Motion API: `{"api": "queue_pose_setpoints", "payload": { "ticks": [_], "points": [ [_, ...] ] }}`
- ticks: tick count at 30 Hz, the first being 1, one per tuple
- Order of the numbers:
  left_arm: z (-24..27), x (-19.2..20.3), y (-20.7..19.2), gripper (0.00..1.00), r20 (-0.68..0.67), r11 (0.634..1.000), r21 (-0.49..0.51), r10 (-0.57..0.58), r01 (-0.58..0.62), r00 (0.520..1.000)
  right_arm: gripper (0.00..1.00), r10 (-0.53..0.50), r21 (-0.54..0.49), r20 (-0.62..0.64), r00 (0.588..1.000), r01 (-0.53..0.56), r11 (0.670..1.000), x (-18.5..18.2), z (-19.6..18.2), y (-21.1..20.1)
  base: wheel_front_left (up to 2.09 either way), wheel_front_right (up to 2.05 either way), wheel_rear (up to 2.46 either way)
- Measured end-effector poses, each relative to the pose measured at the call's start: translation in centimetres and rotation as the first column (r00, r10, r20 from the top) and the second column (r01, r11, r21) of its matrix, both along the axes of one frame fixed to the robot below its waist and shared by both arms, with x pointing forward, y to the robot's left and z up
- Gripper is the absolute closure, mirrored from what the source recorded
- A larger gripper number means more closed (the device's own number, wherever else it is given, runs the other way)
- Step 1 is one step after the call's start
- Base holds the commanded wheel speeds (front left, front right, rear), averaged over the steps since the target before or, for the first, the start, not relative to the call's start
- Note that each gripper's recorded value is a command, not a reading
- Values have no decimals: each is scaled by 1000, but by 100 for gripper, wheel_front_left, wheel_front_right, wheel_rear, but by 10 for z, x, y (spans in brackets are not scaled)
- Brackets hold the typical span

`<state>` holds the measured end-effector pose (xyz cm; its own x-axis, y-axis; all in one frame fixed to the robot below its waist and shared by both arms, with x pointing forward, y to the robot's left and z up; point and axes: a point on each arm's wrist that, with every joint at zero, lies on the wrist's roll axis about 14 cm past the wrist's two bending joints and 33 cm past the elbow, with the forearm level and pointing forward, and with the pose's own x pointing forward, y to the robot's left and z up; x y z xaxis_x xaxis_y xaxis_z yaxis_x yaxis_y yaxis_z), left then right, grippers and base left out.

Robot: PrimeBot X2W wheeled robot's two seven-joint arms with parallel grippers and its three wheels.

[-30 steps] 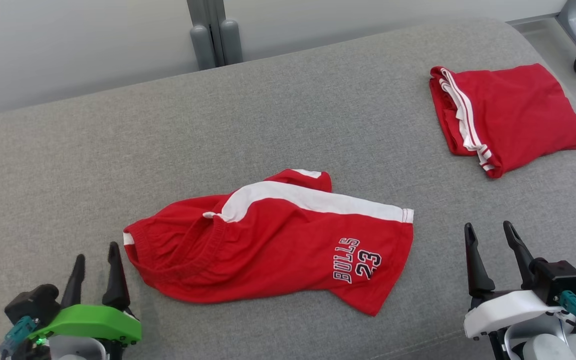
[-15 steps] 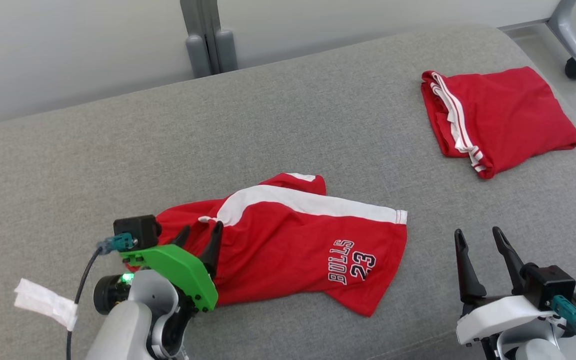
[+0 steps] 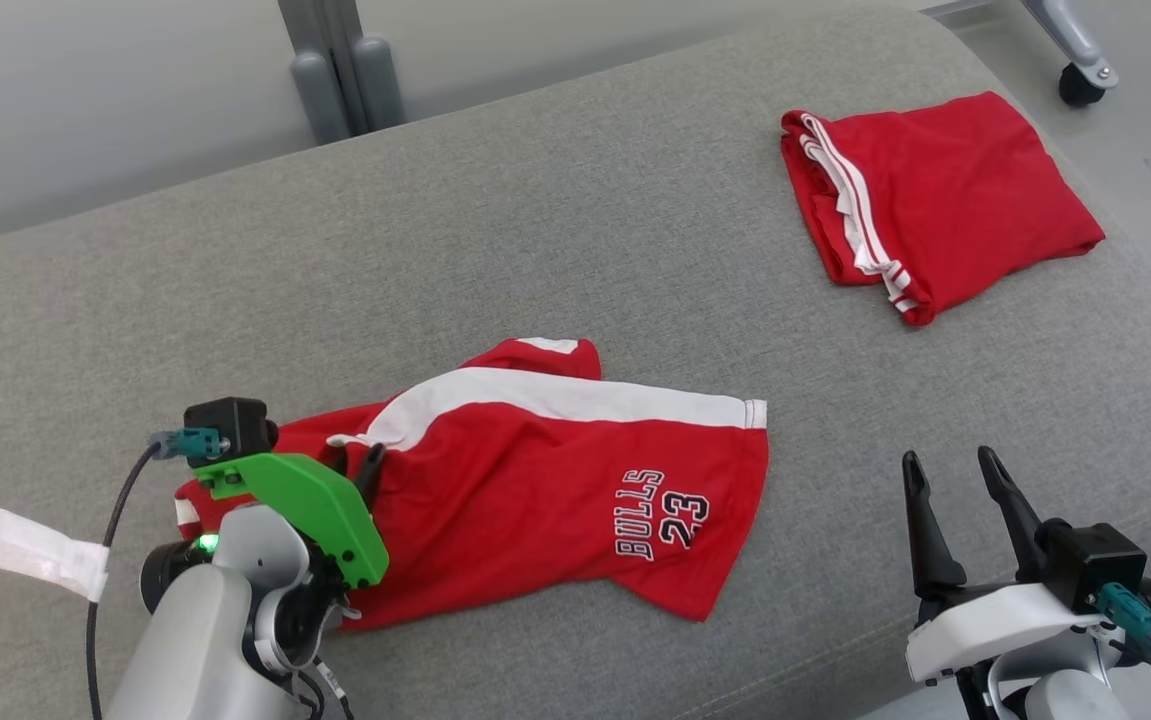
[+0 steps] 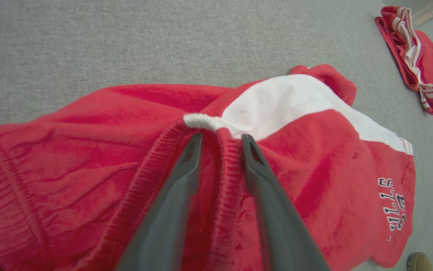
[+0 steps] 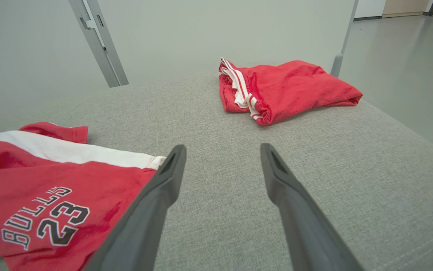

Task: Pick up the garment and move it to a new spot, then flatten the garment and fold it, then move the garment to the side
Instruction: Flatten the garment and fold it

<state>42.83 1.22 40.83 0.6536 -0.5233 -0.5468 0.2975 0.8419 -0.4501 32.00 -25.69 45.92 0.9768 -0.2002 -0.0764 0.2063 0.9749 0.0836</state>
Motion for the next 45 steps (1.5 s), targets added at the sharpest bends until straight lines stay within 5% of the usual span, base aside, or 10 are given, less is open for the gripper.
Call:
{"api": "queue_pose_setpoints", "payload": {
  "ticks": [2,3,15,25,32,35,41,45],
  "points": [
    [-1,6,-2,73,-18,1000,-11,10,-10,1000,0,-3,-1,4,1000,3,1000,1,1,-1,0,0,0],
    [-3,8,-4,100,-32,1000,-19,10,-11,999,0,-7,0,4,1000,7,1000,1,2,-2,0,0,0],
    [88,88,-25,100,307,985,-169,81,-30,948,0,-83,-3,1,997,83,997,-16,3,-23,0,0,0],
    [221,123,-51,100,657,959,-270,118,86,744,0,-121,-8,21,992,122,993,-29,9,-33,0,0,0],
    [272,90,-85,100,783,922,-287,71,258,618,0,-134,-7,22,991,134,991,-31,9,-36,0,0,0],
    [253,57,-102,100,773,896,-274,-11,350,634,0,-130,-6,23,991,130,991,-29,9,-36,0,0,0],
    [174,-27,-111,100,623,834,-301,-195,463,757,0,-105,4,17,994,105,994,-24,5,-29,0,0,0],
    [102,-81,-90,100,451,847,-294,-285,442,846,0,-76,8,21,997,76,997,-17,5,-21,0,0,0]
  ]
}}
